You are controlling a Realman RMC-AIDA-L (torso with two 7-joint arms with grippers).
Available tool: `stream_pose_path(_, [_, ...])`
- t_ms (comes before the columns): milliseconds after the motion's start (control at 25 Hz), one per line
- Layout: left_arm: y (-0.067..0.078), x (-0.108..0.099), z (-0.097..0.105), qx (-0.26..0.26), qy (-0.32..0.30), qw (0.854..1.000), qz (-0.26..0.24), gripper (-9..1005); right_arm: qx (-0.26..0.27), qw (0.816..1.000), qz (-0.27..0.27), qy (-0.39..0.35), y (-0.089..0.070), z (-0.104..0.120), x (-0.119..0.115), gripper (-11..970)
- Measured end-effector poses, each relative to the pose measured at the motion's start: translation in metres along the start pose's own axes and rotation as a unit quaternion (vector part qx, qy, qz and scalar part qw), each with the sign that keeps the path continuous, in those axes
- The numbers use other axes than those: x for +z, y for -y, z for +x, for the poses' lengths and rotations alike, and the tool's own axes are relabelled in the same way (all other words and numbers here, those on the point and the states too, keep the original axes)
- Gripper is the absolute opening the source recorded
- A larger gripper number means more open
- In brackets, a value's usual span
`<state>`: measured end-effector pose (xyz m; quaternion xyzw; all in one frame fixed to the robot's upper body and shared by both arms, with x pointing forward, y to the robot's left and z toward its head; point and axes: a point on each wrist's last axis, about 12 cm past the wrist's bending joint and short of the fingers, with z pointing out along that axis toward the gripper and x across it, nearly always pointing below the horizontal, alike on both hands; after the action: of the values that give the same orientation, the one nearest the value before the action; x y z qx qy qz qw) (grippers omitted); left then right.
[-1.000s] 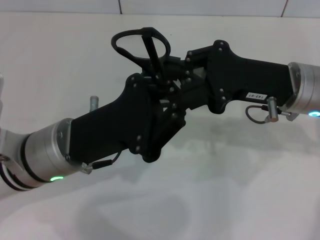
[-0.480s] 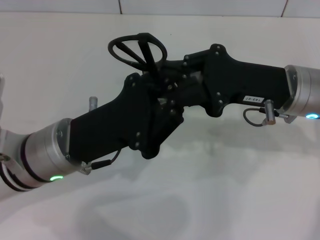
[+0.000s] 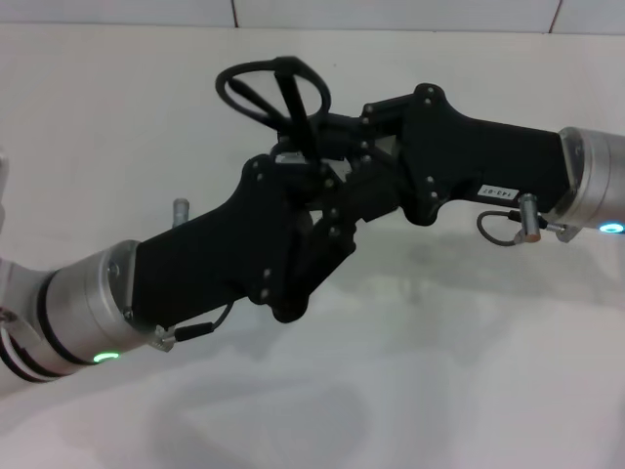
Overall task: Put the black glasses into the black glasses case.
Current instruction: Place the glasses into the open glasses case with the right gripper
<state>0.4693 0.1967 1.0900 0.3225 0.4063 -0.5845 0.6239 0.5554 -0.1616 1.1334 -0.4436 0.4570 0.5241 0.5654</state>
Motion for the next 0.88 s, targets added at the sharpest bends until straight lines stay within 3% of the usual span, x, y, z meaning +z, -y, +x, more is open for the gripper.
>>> stream_pose_path(200, [0.002,-0.002,0.0,-0.003,-0.004,1.0,0.007,59,0.001,1.0,0.019,0.012,-0.001,0.0,-0.006,37])
stream_pose_path(360, [0.004,-0.018,-0.007,0.001,-0.01,1.0,0.0,59,-0.005,0.999,0.034,0.0,-0.001,0.003,-0.012,37])
stream_pose_path(560, [0.011,-0.055,-0.029,0.0,-0.018,1.0,-0.015,60,-0.026,0.992,0.004,-0.12,-0.003,0.002,-0.006,37])
stream_pose_path(760, [0.016,-0.078,-0.041,0.006,-0.021,0.999,-0.05,60,-0.09,0.951,0.035,-0.293,-0.019,-0.007,-0.004,37])
stream_pose_path(880, [0.02,-0.088,-0.046,0.024,-0.009,0.997,-0.077,60,-0.133,0.915,0.061,-0.377,-0.025,-0.016,0.008,37])
